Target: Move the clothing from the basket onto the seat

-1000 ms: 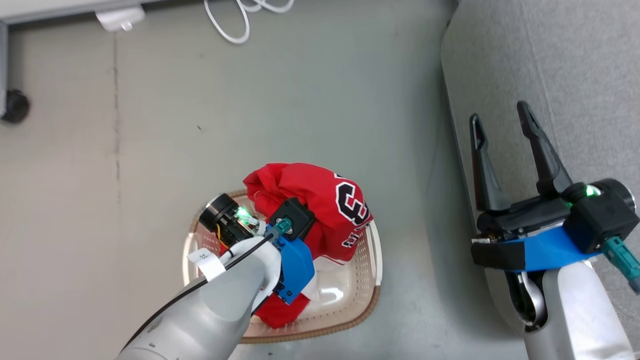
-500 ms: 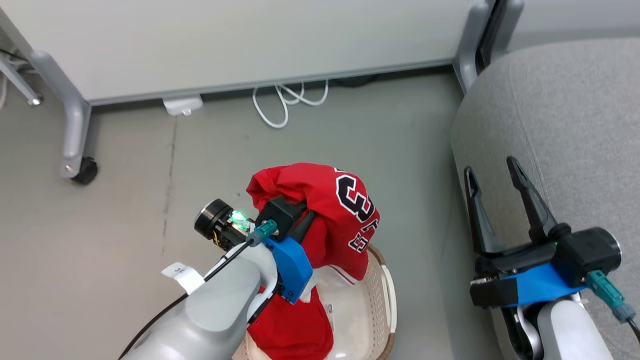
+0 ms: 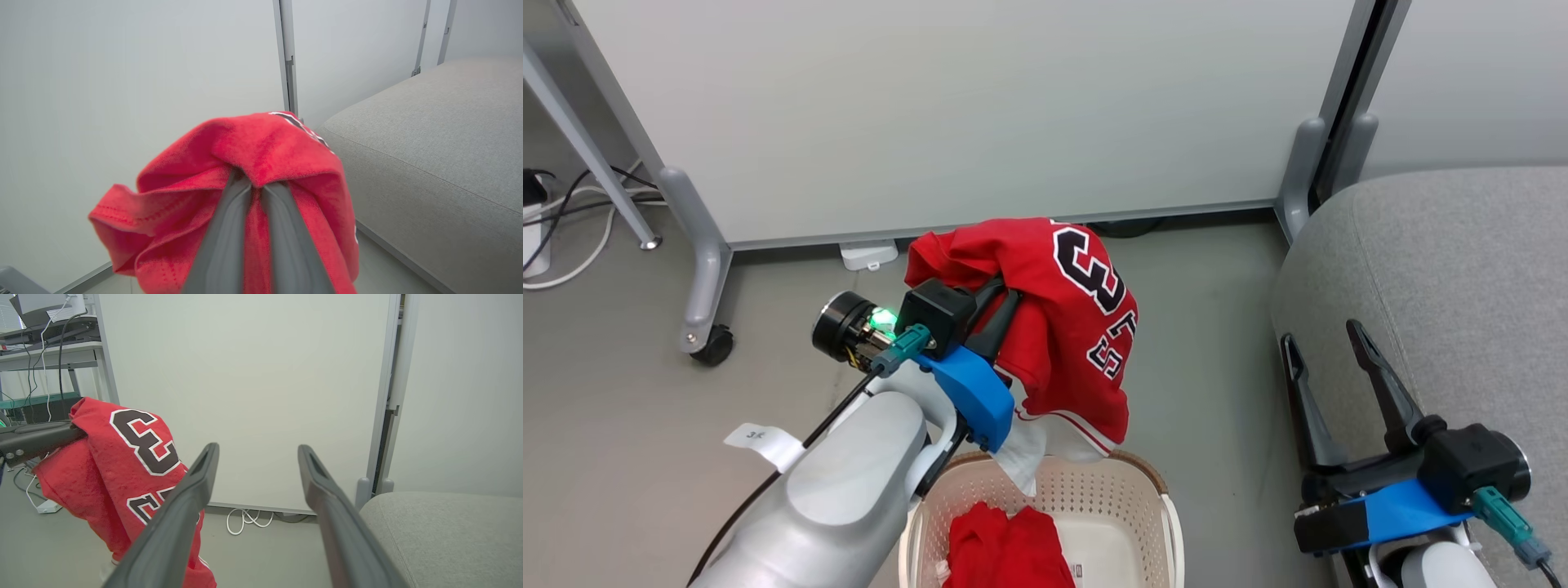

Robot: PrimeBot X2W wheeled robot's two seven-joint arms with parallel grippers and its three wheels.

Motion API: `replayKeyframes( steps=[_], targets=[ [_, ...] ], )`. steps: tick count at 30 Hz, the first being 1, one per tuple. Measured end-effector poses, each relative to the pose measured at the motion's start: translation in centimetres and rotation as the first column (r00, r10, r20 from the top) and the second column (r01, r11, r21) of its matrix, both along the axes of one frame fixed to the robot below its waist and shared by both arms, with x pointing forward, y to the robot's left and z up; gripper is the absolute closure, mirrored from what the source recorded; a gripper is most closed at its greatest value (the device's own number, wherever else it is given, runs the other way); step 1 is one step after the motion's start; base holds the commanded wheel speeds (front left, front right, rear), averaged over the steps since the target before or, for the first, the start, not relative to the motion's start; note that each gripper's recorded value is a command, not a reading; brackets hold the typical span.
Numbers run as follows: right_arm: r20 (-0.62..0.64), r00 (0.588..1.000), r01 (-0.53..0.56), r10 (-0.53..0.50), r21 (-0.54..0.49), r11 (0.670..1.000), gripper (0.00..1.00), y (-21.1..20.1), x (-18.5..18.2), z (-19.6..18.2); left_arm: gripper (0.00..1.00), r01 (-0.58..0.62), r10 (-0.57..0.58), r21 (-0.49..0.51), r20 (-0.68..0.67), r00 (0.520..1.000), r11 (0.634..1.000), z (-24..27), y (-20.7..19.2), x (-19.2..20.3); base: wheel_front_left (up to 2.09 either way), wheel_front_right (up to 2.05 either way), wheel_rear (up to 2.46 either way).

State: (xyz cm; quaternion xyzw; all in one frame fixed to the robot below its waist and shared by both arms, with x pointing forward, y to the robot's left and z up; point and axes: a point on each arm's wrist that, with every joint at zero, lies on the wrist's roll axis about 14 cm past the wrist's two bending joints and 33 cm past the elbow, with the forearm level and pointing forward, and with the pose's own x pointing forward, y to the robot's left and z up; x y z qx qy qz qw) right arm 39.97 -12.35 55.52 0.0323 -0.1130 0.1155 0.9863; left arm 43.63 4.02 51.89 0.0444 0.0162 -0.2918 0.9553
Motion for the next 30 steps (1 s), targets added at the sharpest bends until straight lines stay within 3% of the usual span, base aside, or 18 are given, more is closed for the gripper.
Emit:
replayKeyframes(
  steps=[22,30],
  targets=[
    [0.003,1.000,-0.018,0.018,0.011,1.000,0.00,0.6,-1.0,0.2,1.00,-0.003,0.005,-0.033,0.082,0.997,0.999,3.1,0.8,-0.8,0.00,0.00,0.00],
    [0.013,0.994,-0.109,0.109,-0.010,0.994,0.00,3.7,-1.2,0.5,1.00,-0.001,0.004,-0.035,0.074,0.997,0.999,2.8,0.8,-0.8,0.00,0.00,0.00]
  ],
)
